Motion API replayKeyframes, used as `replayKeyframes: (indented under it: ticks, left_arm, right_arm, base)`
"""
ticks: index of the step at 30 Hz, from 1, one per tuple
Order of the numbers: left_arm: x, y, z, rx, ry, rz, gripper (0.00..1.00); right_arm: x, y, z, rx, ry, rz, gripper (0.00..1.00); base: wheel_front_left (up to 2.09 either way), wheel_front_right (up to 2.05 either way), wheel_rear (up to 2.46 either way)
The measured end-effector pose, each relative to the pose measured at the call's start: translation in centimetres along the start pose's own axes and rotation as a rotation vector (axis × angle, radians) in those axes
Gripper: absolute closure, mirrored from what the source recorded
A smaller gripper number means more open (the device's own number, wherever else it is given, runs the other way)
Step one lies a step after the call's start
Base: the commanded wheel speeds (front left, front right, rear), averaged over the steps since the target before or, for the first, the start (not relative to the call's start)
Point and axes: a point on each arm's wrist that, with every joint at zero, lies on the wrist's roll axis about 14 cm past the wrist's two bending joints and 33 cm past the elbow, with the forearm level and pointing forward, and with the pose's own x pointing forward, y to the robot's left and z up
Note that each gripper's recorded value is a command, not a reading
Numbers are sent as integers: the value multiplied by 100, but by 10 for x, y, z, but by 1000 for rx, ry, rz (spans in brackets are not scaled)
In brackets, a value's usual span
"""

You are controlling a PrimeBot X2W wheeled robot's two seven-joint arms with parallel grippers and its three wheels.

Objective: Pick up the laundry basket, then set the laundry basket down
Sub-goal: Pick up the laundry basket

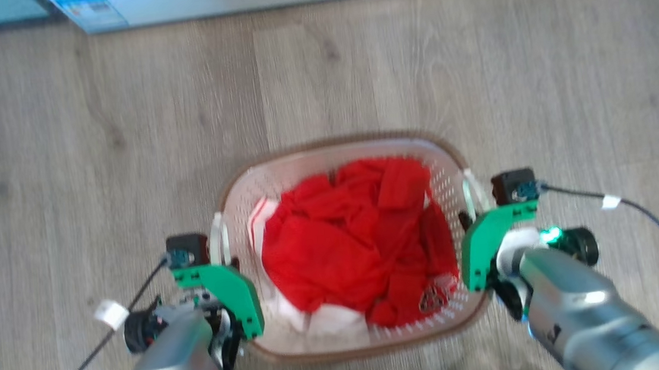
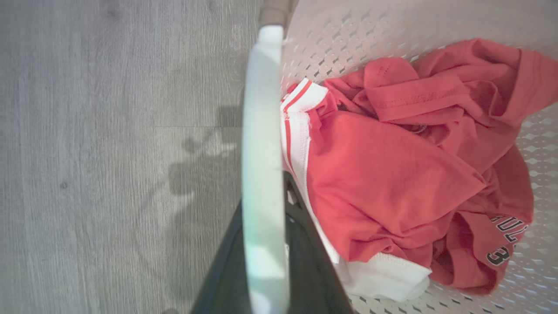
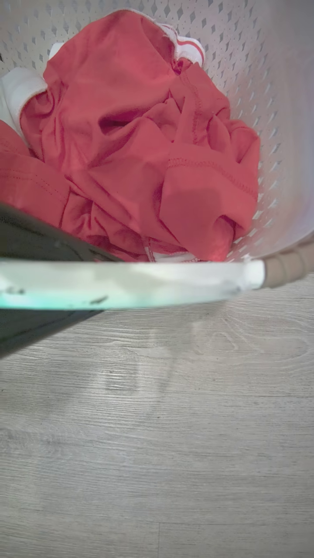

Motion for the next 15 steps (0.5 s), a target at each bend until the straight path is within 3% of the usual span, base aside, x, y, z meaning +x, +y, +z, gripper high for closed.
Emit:
replayKeyframes:
  ticks: [15]
  left_arm:
    - [-43, -9, -18, 23, 2, -5, 100]
  right_arm:
    - [-49, 17, -16, -24, 10, 11, 100]
  base:
    - [0, 0, 0]
